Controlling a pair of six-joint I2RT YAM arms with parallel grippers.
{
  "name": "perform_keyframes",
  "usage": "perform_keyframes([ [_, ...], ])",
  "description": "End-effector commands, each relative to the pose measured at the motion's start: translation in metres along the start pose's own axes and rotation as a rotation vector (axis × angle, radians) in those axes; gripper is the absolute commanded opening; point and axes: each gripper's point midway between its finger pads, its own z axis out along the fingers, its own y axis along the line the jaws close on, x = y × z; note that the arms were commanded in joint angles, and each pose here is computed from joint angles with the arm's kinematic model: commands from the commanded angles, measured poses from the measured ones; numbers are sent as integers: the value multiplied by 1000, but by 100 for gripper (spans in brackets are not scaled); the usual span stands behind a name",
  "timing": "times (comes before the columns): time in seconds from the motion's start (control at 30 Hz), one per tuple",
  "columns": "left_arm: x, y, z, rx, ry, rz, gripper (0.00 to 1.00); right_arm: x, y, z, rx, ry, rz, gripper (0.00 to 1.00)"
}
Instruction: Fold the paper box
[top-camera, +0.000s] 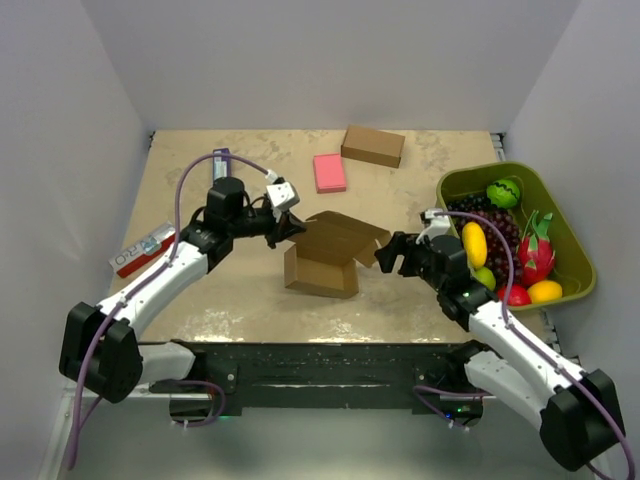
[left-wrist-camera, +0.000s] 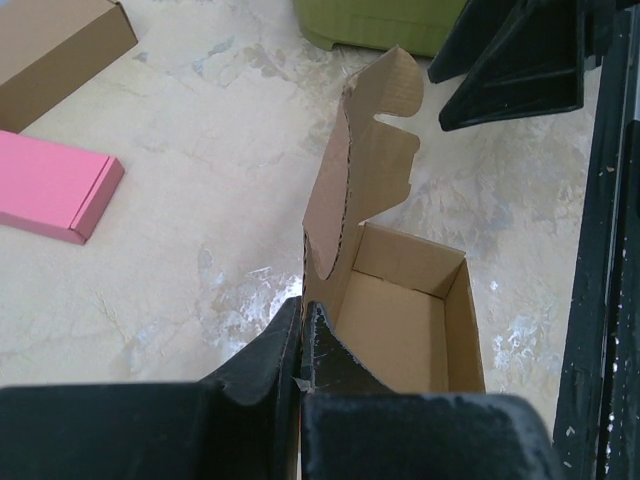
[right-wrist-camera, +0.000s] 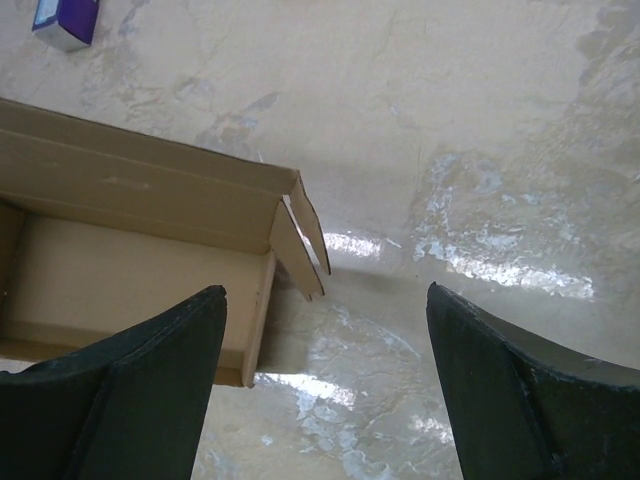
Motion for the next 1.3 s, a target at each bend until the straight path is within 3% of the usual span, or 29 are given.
perform_keyframes([
  [0.0,-23,4,-4,20,-59,-6,0,-13,17,17,-80,-49,31,84],
  [0.3,-24,1,-6,51,-68,-10,0,-6,17,43,-103,-46,-31,80],
  [0.5,-21,0,-6,55,-64,-25,0,3,26,51,-169,-7,-46,69],
  [0.63,-24,4,-4,44,-84,-15,0,10,27,54,-180,30,-37,49],
  [0.77,-24,9,-1,20,-96,-27,0,8,27,51,-167,25,-14,14],
  [1.07,-27,34,22,-221,-101,-78,0,-26,21,42,23,-121,15,7],
  [1.27,-17,36,42,-378,-75,-121,0,-23,30,47,104,-157,66,6],
])
